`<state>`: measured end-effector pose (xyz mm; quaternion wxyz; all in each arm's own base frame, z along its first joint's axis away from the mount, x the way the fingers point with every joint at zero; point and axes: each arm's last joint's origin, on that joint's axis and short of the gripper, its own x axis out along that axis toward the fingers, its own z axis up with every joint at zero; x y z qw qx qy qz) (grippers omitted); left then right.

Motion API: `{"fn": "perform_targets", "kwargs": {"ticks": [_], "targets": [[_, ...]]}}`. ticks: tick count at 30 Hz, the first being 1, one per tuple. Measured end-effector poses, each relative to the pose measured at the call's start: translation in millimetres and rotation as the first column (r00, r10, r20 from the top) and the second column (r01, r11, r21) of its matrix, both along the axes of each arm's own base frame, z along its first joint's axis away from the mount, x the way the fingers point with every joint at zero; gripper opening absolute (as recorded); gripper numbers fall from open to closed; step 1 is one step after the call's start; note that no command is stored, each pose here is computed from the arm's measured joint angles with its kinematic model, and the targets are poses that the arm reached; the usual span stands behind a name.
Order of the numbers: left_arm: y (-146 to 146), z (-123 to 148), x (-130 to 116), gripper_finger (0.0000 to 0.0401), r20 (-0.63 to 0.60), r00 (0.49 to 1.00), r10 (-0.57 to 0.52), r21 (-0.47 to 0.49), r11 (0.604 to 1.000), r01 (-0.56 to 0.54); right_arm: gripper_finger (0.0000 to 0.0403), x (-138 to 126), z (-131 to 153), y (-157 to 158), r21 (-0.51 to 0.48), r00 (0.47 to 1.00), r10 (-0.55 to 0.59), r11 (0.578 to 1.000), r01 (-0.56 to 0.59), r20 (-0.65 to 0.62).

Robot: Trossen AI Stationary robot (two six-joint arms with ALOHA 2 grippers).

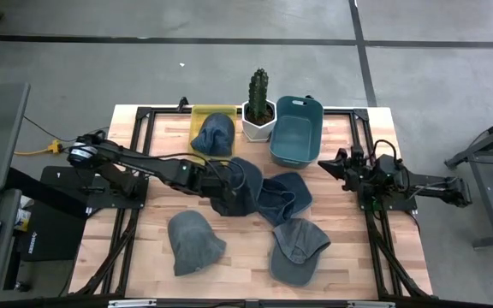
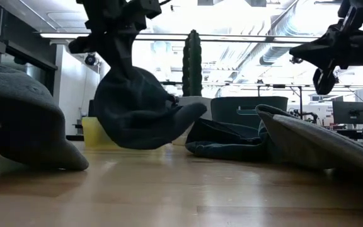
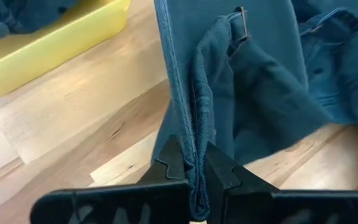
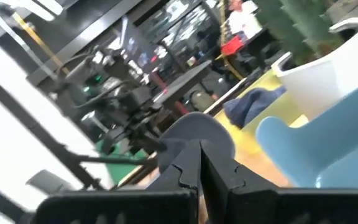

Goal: Pick & Place hat
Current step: Put the left blue cap into the yellow bin

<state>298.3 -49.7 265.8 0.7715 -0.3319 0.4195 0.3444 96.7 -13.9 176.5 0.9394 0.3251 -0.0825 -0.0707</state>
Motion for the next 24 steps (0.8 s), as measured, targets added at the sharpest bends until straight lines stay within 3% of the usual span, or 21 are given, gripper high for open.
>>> {"fn": "perform_targets", "kwargs": {"ticks": [7, 12, 18, 24], "targets": [[1, 1, -4, 0.0, -0.037, 0.999, 0.021, 0.013, 1.0, -0.02, 0.004, 1, 17, 2, -0.156, 0.999, 0.043, 0.987, -0.046, -0.025], [0, 0, 0, 0.0, -0.062, 0.998, 0.014, 0.024, 1.0, -0.012, 0.0074, 9, 29, 2, -0.263, 0.991, 0.06, 0.961, -0.09, -0.119], [0, 2, 2, 0.0, -0.093, 0.995, -0.025, 0.044, 0.999, 0.029, 0.011, 32, 42, 0, -0.434, 0.958, 0.071, 0.881, -0.19, -0.277], [1, 9, 2, 0.0, -0.112, 0.991, -0.067, 0.086, 0.993, 0.077, 0.014, 68, 53, -3, -0.555, 0.9, 0.067, 0.767, -0.322, -0.43]]}}
